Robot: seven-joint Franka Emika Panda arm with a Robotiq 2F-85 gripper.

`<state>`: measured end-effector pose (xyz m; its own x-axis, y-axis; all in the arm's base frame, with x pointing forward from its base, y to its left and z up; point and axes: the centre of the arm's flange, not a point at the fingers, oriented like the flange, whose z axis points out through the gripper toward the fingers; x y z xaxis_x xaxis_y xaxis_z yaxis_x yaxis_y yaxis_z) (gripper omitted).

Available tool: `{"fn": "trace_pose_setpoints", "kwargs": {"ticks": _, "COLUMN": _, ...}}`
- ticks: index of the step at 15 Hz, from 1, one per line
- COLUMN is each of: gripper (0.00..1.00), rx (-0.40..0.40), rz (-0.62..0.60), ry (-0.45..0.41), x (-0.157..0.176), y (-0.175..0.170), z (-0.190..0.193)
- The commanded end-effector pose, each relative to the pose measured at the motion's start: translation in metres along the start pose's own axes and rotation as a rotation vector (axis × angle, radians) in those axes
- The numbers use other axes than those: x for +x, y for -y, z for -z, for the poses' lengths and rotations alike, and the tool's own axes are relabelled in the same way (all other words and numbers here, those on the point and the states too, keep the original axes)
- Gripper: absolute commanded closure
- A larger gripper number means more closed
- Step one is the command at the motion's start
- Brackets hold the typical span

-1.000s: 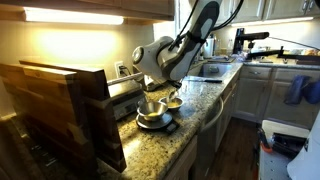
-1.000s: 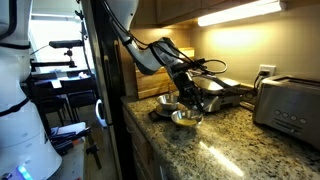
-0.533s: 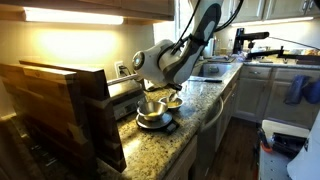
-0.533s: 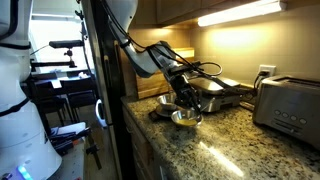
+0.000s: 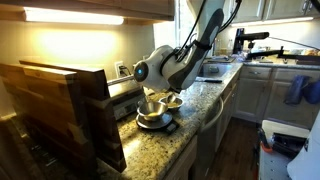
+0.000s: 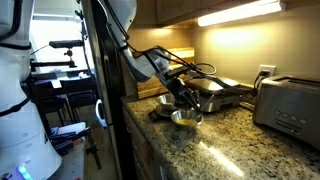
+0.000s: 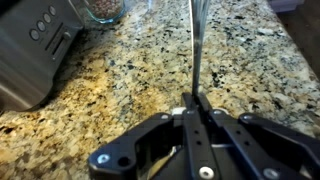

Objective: Spoon out some of the contents in the bowl on the right into the bowl on top of the scale

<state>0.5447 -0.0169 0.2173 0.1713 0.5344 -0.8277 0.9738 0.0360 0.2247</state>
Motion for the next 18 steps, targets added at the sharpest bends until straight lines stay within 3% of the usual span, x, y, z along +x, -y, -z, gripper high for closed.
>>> {"fn": "trace_pose_setpoints", "kwargs": {"ticks": 1, "gripper": 0.97, "rx": -0.081, "rz": -0.025, "ry": 0.049, "x": 0.011, "y": 0.011, "z": -0.003}}
{"fn": "trace_pose_setpoints", "kwargs": {"ticks": 7, "gripper": 0.97, "rx": -0.098, "rz": -0.02, "ry": 0.067, "x": 0.019, "y": 0.018, "z": -0.01}}
{"fn": "trace_pose_setpoints", "kwargs": {"ticks": 18, "gripper": 0.97, "rx": -0.081, "rz": 0.016, "ry": 0.025, "x": 0.031, "y": 0.027, "z": 0.002}}
